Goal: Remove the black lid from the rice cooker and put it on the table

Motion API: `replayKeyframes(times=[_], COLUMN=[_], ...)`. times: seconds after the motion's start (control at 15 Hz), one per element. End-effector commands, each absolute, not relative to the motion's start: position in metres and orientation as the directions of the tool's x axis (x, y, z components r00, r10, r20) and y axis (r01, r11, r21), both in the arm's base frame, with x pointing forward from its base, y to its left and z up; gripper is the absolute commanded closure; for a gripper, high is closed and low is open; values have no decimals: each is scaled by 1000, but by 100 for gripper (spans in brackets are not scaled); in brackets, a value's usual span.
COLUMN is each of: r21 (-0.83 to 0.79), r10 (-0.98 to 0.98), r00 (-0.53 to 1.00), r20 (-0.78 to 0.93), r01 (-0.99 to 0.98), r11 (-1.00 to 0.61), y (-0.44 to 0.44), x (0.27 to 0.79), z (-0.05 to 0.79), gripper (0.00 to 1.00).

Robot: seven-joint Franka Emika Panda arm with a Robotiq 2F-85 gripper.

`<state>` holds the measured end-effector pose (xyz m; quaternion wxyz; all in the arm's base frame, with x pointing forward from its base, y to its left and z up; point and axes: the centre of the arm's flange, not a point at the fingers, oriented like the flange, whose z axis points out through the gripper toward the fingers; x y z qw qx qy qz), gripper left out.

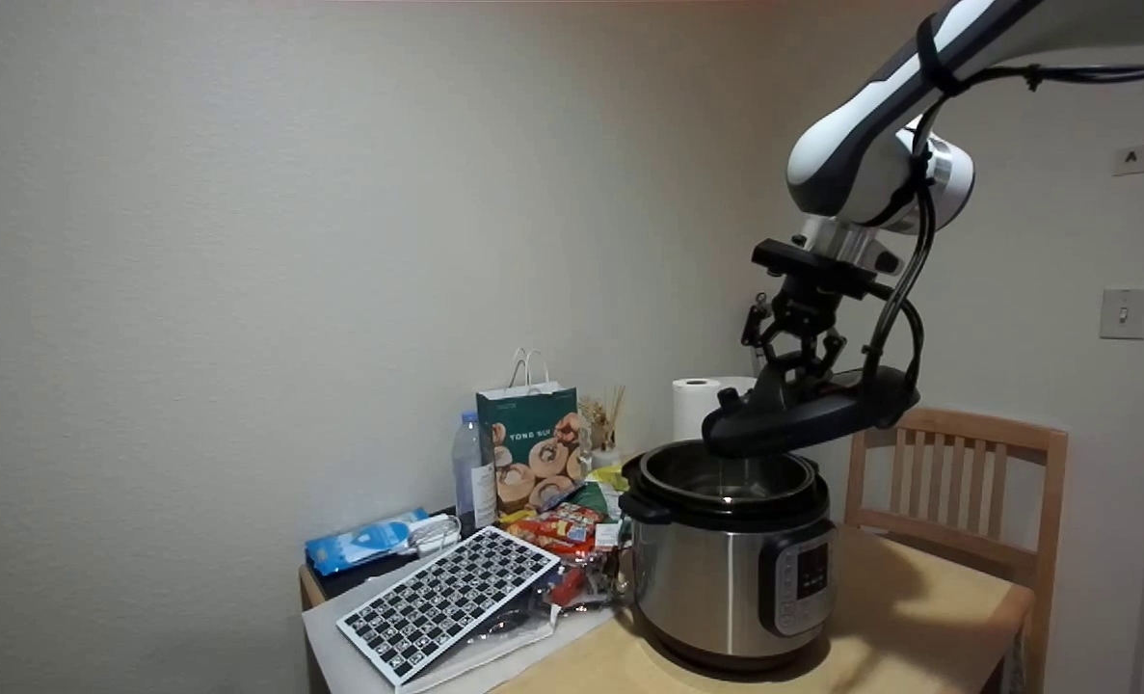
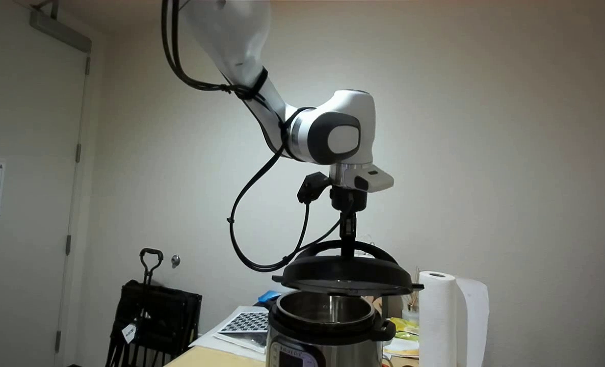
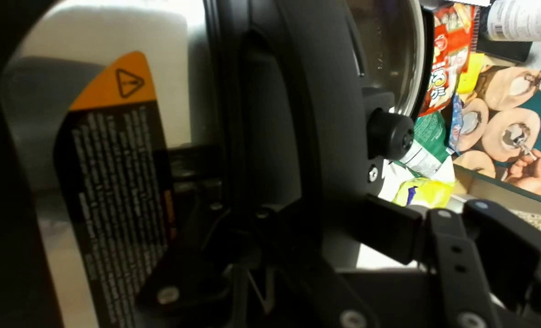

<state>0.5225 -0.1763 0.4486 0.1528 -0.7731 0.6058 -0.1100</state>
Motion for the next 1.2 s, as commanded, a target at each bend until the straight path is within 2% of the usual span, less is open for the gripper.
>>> replayKeyframes(times=[0.0, 0.6, 0.87, 0.93, 1.13], r21=[-379, -374, -385, -336, -333], r10=[-980, -990, -985, -989, -988], r00=[198, -139, -173, -147, -152], r20=[1, -7, -25, -26, -29], r01=[-907, -918, -907, -930, -930], r11=[-184, 132, 169, 147, 153], y=[-189, -288, -309, -310, -312], x=[515, 430, 425, 427, 426], z=[453, 435, 423, 408, 405], gripper=[98, 98, 98, 94, 94])
